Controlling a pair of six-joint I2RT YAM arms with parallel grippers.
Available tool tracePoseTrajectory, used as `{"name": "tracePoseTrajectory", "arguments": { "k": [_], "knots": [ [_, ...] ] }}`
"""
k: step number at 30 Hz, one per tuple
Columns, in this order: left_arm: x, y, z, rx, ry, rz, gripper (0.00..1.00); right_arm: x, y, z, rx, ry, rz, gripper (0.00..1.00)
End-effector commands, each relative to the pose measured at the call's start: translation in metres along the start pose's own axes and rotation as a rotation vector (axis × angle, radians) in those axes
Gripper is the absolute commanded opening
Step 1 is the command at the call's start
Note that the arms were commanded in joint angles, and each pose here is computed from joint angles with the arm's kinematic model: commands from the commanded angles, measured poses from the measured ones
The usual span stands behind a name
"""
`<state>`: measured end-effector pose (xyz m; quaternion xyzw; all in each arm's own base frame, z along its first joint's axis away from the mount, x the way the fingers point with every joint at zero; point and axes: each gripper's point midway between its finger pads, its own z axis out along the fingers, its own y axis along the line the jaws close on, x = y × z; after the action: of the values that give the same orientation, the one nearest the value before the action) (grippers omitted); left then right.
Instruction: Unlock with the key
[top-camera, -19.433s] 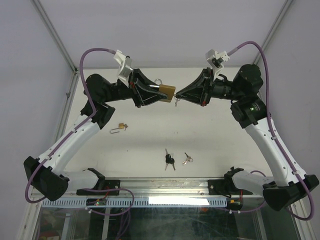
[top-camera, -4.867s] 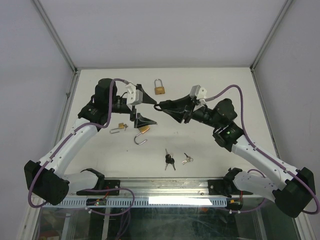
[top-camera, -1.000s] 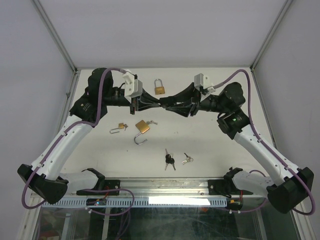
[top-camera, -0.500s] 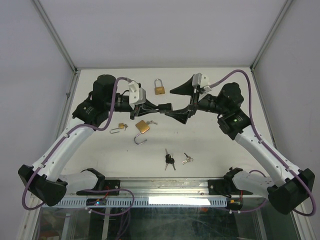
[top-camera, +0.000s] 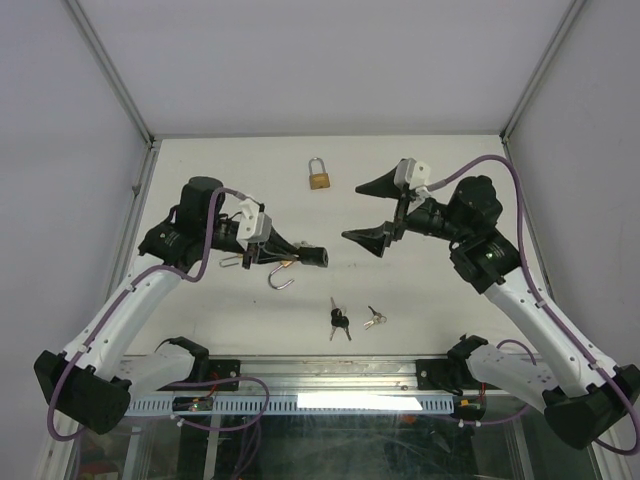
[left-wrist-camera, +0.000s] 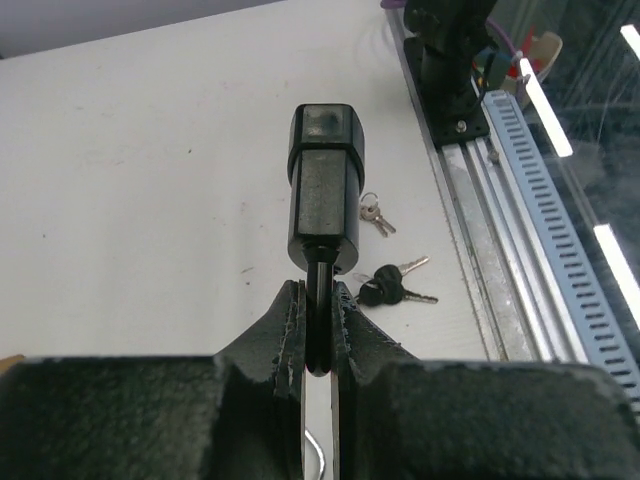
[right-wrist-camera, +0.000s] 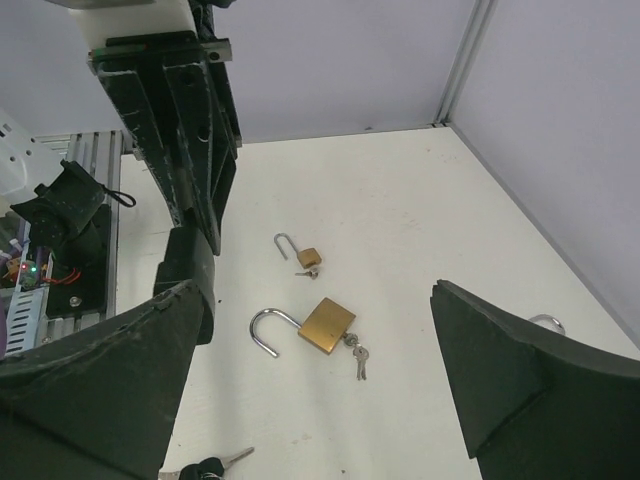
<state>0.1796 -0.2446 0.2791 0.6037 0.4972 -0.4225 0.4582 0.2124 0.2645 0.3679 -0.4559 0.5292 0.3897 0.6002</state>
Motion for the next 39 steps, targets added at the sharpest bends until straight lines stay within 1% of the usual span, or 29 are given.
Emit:
{"name": "tracePoseTrajectory", "arguments": {
  "k": [1,2,3,7,11,16,19,21,24,26,31,38,39],
  "knots": [
    [-0.014,-0.008,-0.003,0.051,-0.042,0.223,0.0,0.007,-0.002,-0.006,0.022,0.011,-0.008,1.0],
    [0.003,-0.007,-0.003,0.047,0.002,0.269,0.0,0.009,-0.002,-0.005,0.021,0.01,-0.002,1.0],
    [0.018,-0.009,-0.003,0.056,0.032,0.28,0.0,0.011,-0.001,-0.005,0.019,0.009,0.006,1.0],
    [0.061,-0.026,0.004,0.124,0.058,0.268,0.0,0.021,0.002,-0.003,0.01,0.013,0.043,1.0],
    [0.119,-0.03,0.008,0.165,0.158,0.291,0.0,0.046,0.005,0.0,-0.009,0.081,0.13,1.0],
    [0.162,-0.041,0.019,0.245,0.157,0.25,0.0,0.062,0.016,0.004,-0.034,0.095,0.183,1.0],
    [0.188,-0.041,0.021,0.267,0.201,0.266,0.0,0.064,0.016,0.003,-0.018,0.099,0.179,1.0],
    [0.196,-0.037,0.022,0.264,0.213,0.298,0.0,0.066,0.016,0.002,-0.008,0.105,0.176,1.0],
    [0.201,-0.021,0.026,0.236,0.238,0.286,0.0,0.069,0.016,0.001,-0.007,0.109,0.179,1.0],
    [0.207,-0.015,0.027,0.245,0.259,0.323,0.0,0.069,0.016,0.002,-0.007,0.11,0.18,1.0],
    [0.23,-0.008,0.028,0.307,0.325,0.37,0.0,0.068,0.012,0.004,-0.002,0.112,0.157,1.0],
    [0.245,-0.004,0.03,0.391,0.394,0.366,0.0,0.066,0.011,0.001,0.007,0.131,0.135,1.0],
    [0.246,-0.005,0.029,0.406,0.401,0.365,0.01,0.066,0.011,0.0,0.008,0.132,0.133,1.0]
  ]
}}
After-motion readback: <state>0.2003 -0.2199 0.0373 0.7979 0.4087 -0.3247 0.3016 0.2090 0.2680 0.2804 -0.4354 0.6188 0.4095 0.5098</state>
